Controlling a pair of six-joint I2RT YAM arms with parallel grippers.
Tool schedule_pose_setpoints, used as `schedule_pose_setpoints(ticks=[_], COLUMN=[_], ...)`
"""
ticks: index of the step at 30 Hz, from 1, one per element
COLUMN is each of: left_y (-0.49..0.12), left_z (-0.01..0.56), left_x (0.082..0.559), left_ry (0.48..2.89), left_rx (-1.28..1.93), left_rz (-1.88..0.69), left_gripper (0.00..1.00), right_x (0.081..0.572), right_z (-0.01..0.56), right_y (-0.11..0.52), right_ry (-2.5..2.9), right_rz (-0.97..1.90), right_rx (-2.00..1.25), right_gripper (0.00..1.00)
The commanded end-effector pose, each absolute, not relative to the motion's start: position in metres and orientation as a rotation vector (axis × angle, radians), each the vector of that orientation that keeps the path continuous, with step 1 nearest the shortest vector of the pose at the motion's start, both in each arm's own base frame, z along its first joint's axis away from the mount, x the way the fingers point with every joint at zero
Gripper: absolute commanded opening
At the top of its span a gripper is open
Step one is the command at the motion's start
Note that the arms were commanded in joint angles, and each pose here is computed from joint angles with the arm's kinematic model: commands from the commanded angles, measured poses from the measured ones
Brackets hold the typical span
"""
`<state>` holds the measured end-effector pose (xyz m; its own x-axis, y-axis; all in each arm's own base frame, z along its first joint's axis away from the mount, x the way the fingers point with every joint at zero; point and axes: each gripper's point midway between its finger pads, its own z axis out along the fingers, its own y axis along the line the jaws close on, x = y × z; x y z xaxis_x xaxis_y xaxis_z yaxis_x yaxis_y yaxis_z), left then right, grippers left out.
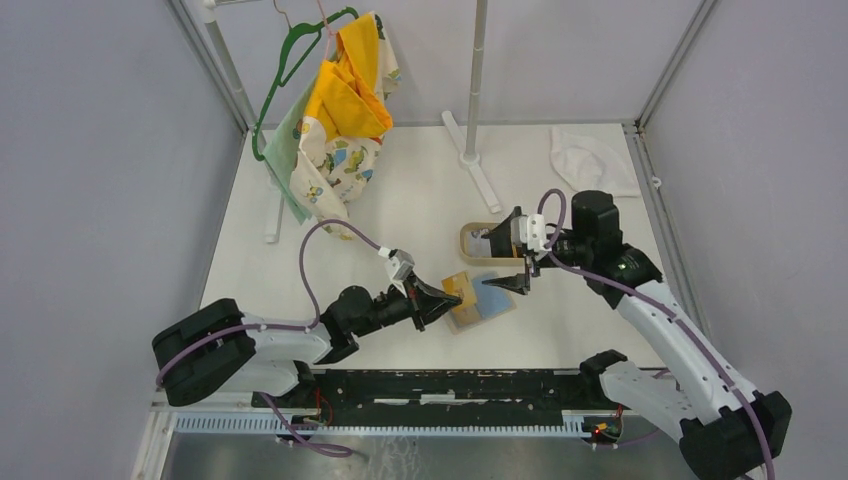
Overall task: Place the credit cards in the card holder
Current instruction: Insert the credit card into the card holder.
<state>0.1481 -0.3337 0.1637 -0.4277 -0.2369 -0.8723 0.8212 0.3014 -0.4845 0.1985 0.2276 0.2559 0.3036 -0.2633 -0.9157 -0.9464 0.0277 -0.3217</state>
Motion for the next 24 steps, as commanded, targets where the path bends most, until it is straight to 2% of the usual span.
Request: schedule_pose_setpoints(ticks=[1,7,13,24], left_y=[-0.328,-0.325,-0.328,-0.337], left_z=[0.208,0.216,0.214,0.215], left_x=[0.147,0.147,0.149,0.145], left_ry=[1.406,1.378,1.389,1.379], left_rx=[0.484,0.477,0.488,0.525], left_rz=[-1.403,-1.395,-1.388,-1.425], left_gripper=[0.02,0.02,0.02,0.02], right_x=[0.191,0.187,0.180,0.178], right_z=[0.255,0.234,0.246,0.250], right_y=[0.249,0.255,0.258,0.269], right_ry=[1.228,1.336,1.325,1.395], right_rz=[1.109,1.215,1.252,1.366], right_rx=[-1.353,-1.256,-1.249,-1.193], right_gripper=[0.84,0.79,0.76,0.56])
